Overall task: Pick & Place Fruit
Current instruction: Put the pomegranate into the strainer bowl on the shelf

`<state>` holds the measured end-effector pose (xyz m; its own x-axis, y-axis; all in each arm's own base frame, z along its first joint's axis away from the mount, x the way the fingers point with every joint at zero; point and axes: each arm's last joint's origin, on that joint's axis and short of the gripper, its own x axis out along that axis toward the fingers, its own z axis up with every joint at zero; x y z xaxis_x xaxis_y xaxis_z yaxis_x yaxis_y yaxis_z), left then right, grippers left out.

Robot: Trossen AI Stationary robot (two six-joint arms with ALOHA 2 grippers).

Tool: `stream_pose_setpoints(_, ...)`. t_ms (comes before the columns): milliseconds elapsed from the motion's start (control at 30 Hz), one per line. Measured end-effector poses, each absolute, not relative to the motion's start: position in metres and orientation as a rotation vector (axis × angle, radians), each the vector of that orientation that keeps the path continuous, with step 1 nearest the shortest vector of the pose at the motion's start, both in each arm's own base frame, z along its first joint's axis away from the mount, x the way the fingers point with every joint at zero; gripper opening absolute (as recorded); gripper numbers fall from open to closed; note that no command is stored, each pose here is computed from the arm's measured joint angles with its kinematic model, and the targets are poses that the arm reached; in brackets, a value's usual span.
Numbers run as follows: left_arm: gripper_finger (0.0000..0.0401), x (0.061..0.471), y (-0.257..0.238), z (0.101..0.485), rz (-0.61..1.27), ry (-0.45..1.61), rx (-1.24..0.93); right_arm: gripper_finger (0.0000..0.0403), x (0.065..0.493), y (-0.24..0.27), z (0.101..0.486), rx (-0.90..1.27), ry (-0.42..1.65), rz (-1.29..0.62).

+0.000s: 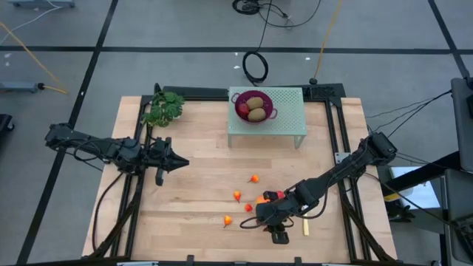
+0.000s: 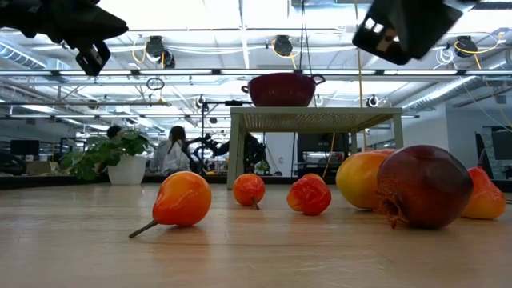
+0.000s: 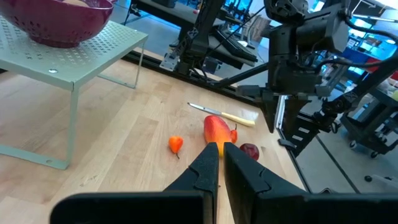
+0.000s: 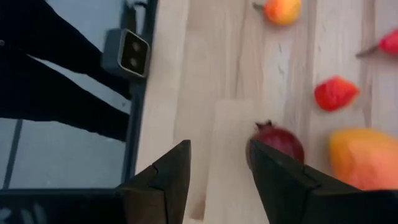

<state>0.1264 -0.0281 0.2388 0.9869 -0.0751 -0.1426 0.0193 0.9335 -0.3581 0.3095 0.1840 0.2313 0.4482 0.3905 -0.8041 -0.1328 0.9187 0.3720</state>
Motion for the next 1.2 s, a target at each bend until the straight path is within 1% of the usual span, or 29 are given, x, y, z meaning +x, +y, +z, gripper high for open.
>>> stream_pose_setpoints(133, 0.0024, 0.126, -0.028, 0.238, -0.047, 0.160, -0.363, 0.0155, 0.305, 0.183, 0.228, 0.267, 1.108, 0.299)
stream_pose_setpoints(433, 0.0024, 0.126, -0.028, 0.238, -0.047, 0.161, -0.363, 0.0155, 0.312, 0.184, 0.201, 0.223, 1.196, 0.249)
stream_pose_setpoints(600, 0.0024, 0.126, -0.028, 0.238, -0.047, 0.162, -0.362, 0.0155, 0.314, 0.180, 0.199, 0.202, 1.182, 0.201)
stream_pose_setpoints(1000, 0.0024, 0.126, -0.028, 0.237, -0.043, 0.178, -0.363, 0.0155, 0.314, 0.181, 0.201, 0.167, 1.168, 0.247)
stream_pose_setpoints(1200, 0.0024, 0.126, -0.028, 0.236, -0.040, 0.184, -0.373, 0.0155, 0.313, 0.183, 0.201, 0.193, 1.197, 0.317)
